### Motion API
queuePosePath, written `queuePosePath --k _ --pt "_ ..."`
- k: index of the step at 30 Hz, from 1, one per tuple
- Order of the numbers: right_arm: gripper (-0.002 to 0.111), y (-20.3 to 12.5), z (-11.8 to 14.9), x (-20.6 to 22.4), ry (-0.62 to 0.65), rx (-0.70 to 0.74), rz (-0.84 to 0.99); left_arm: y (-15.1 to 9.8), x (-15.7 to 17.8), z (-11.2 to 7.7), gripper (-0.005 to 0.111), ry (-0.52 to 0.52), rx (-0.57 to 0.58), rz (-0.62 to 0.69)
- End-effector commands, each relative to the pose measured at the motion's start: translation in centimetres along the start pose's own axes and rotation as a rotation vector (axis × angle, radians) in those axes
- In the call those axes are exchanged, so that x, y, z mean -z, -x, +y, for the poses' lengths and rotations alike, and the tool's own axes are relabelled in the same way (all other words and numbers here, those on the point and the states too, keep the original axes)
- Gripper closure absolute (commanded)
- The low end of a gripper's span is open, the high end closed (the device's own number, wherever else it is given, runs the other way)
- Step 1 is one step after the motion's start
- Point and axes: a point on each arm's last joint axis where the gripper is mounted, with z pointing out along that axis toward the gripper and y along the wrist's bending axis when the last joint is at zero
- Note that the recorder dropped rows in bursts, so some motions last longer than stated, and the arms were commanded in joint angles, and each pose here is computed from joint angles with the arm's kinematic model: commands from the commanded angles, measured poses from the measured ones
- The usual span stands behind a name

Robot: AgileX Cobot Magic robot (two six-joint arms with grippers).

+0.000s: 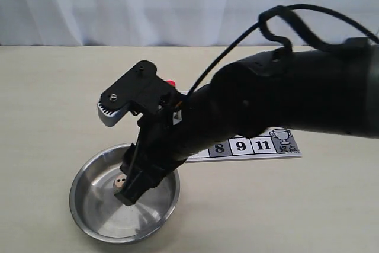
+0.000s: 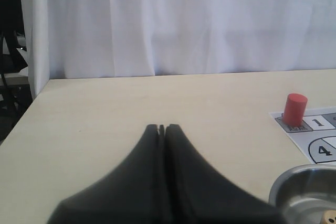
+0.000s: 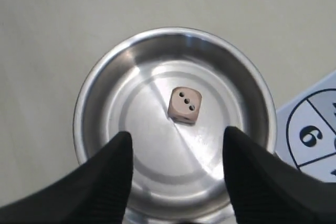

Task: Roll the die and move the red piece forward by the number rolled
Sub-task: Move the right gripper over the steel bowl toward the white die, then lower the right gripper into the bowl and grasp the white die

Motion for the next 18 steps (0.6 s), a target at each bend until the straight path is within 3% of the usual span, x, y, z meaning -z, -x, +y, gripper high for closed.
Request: queuePosePath --k 1,7,11,18 --pt "0.058 1.1 -0.2 -2.3 0.014 -0.022 0.045 0.0 0.0 0.0 0.107 -0.001 0.001 -0.01" --pt "0.057 1.5 -0.7 -5.5 0.017 -0.065 0.079 0.0 0.0 0.0 0.107 -0.001 0.001 -0.01" --pt "0.044 1.3 -0.9 -8.1 0.019 -0.114 0.12 0.0 0.0 0.0 0.107 -0.001 0.001 -0.01" --pt "0.045 0.6 -1.0 -11.1 -0.004 -0.104 0.087 0.0 0.0 0.0 0.107 -0.001 0.001 -0.01"
